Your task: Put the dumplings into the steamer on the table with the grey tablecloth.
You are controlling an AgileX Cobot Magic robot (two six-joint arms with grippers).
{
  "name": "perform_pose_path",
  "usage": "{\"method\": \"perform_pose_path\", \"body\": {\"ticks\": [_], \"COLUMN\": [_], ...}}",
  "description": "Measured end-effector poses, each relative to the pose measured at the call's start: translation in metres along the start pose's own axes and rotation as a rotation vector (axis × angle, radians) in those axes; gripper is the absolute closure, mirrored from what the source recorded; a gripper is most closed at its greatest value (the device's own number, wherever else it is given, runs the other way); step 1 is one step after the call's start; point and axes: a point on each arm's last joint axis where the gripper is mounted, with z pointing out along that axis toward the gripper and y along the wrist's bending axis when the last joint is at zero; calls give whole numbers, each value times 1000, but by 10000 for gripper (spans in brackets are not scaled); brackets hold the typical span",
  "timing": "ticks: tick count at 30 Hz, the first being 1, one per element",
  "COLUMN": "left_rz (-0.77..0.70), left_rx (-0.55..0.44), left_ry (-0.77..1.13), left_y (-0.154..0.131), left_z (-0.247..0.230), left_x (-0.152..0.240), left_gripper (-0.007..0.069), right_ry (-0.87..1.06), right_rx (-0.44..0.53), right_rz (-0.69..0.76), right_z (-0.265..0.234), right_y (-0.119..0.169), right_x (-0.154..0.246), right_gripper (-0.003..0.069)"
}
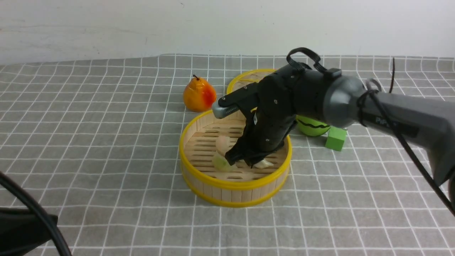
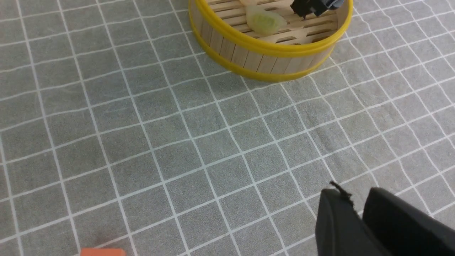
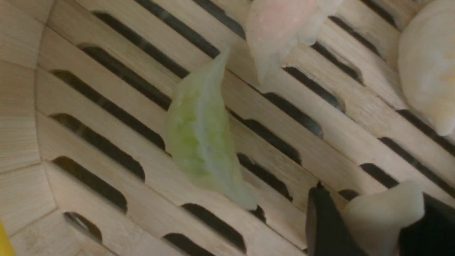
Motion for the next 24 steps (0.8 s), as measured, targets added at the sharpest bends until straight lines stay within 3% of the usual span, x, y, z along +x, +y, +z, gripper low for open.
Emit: {"method": "perform_pose_path", "body": {"ticks": [7, 12, 17, 21, 24], "left_rz": [0, -1, -79, -150, -199], "left_rx": [-2, 11, 38, 23, 26], "left_ry": [12, -53, -241, -325, -403], "left_y": [0, 1, 7, 17, 23], "left_z": [-1, -18, -59, -64, -62], "left_x": [2, 8, 39, 71, 90], "left_gripper": [513, 513, 536, 627, 639], "right_ry": [-8, 8, -108, -203, -287], "right_rx": [0, 3, -22, -53, -77], "right_rz": [20, 24, 40, 51, 63], "right_z": [-5, -34, -110, -149, -172], "right_y": [0, -2, -3, -3, -3], "right_x": [-2, -2, -7, 7, 29], "right_gripper": [231, 235, 425, 579, 671]}}
